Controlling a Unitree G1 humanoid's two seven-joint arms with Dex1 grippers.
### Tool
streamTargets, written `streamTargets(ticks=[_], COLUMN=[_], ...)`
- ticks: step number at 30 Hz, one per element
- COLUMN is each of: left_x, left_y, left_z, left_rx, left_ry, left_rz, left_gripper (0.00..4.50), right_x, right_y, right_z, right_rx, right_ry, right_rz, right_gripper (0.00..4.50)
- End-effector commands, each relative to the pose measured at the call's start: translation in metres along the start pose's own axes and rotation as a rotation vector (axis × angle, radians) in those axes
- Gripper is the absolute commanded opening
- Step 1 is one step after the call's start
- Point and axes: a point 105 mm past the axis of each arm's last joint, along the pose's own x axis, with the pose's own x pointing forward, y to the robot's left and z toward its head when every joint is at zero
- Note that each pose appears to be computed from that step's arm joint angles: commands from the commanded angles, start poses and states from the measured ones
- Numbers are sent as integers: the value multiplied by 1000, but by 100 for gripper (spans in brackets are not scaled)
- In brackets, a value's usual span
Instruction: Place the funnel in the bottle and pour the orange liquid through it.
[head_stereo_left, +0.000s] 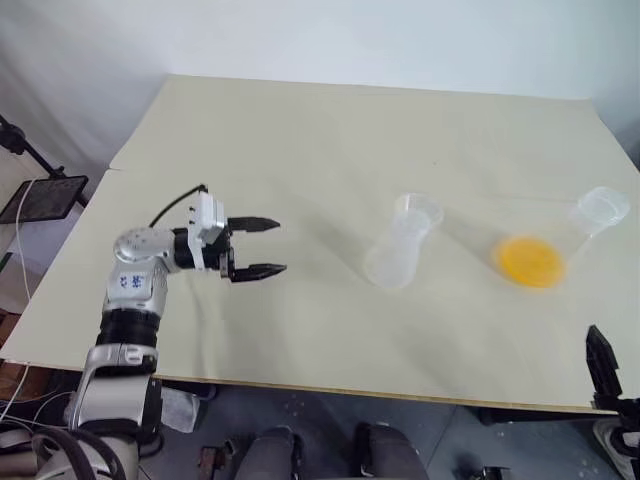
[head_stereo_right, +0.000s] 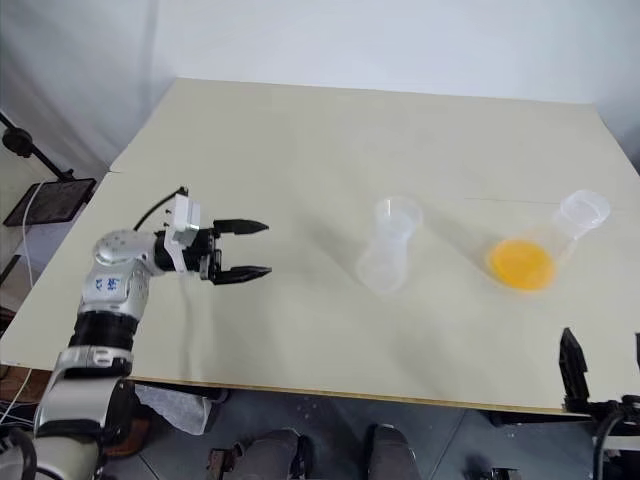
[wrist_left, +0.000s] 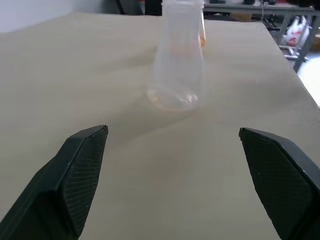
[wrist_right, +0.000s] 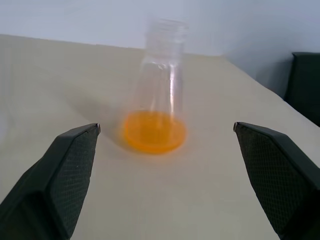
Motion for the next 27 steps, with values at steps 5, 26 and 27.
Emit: streamTargets(ticks=[5, 26, 27], left_x=[7, 8, 8], left_y=[-16, -32, -31], left_z=[20, 30, 30], left_rx=[32, 8, 10], left_ry=[-74, -107, -108], left_rz=[60, 95, 96], left_gripper=[447, 447, 447], right_x=[39, 158, 159], right_y=[4, 6, 6], right_z=[12, 26, 25], right_rx=[4, 9, 8], right_ry=[-17, 39, 41], right_rz=[7, 46, 45], right_gripper=[450, 450, 450])
